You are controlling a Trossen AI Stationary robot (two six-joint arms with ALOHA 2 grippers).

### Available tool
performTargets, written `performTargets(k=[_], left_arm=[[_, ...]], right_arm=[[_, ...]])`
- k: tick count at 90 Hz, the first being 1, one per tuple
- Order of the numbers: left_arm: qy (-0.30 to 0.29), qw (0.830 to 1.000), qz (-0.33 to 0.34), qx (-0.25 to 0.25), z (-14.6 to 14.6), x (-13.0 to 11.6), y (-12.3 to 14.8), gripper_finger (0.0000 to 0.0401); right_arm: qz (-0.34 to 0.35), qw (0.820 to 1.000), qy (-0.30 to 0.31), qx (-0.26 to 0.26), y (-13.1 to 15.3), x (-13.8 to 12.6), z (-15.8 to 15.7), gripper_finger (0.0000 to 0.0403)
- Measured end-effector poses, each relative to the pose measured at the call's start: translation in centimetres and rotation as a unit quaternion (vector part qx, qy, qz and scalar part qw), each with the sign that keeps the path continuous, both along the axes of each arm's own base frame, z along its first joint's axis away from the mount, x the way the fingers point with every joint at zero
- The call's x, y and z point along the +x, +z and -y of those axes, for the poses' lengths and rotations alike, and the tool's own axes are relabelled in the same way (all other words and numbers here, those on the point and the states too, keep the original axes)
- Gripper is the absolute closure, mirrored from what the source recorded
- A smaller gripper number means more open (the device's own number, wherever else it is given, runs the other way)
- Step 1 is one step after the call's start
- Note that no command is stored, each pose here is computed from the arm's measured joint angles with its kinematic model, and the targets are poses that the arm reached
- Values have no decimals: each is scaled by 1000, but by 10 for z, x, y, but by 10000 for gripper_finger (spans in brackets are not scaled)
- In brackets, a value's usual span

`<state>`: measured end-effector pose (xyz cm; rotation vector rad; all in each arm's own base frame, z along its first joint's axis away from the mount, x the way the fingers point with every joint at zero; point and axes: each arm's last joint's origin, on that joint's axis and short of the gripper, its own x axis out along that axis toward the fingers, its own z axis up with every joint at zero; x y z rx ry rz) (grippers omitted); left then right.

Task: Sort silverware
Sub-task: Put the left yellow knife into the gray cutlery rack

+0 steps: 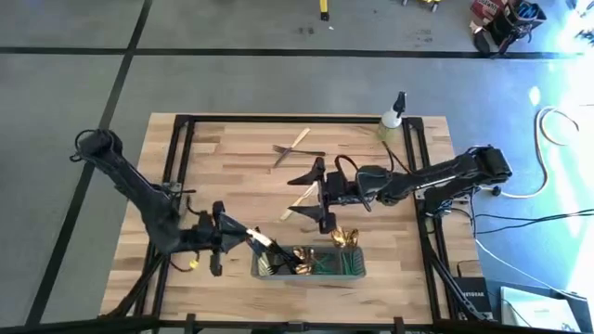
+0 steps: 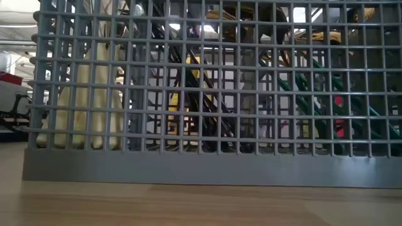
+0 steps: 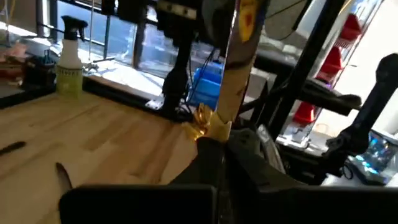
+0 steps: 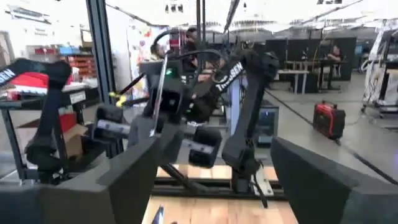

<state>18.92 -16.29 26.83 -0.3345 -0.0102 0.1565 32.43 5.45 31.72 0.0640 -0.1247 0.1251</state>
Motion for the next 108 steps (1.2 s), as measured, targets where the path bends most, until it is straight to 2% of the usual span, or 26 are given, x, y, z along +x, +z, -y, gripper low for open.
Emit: performTargets(k=[13, 44, 61, 71, 87, 96, 108], left_arm=[[-7, 1000, -24, -19, 9, 3, -16, 398], [7, 1000, -15, -8, 8, -1, -10, 400], [-24, 1000, 0, -5, 12, -18, 3, 401], [-11, 1000, 10, 3, 12, -31, 12, 401], [-2, 1000, 3, 28, 11, -37, 13, 401], [3, 999, -10, 35, 10, -36, 9, 401], [1, 999, -22, 38, 10, -35, 5, 401]], right_arm=[[-1, 1000, 0, 3, 3, -3, 1, 114], [-14, 1000, -1, 8, 1, -3, 1, 114], [-14, 1000, 0, 12, 1, -3, 1, 114], [-18, 1000, 0, 14, 0, -3, 1, 114], [-89, 996, 4, 11, -13, -3, 1, 114], [-105, 994, 5, 21, -15, -4, 1, 114], [-119, 991, 52, 34, -17, -5, -2, 114]])
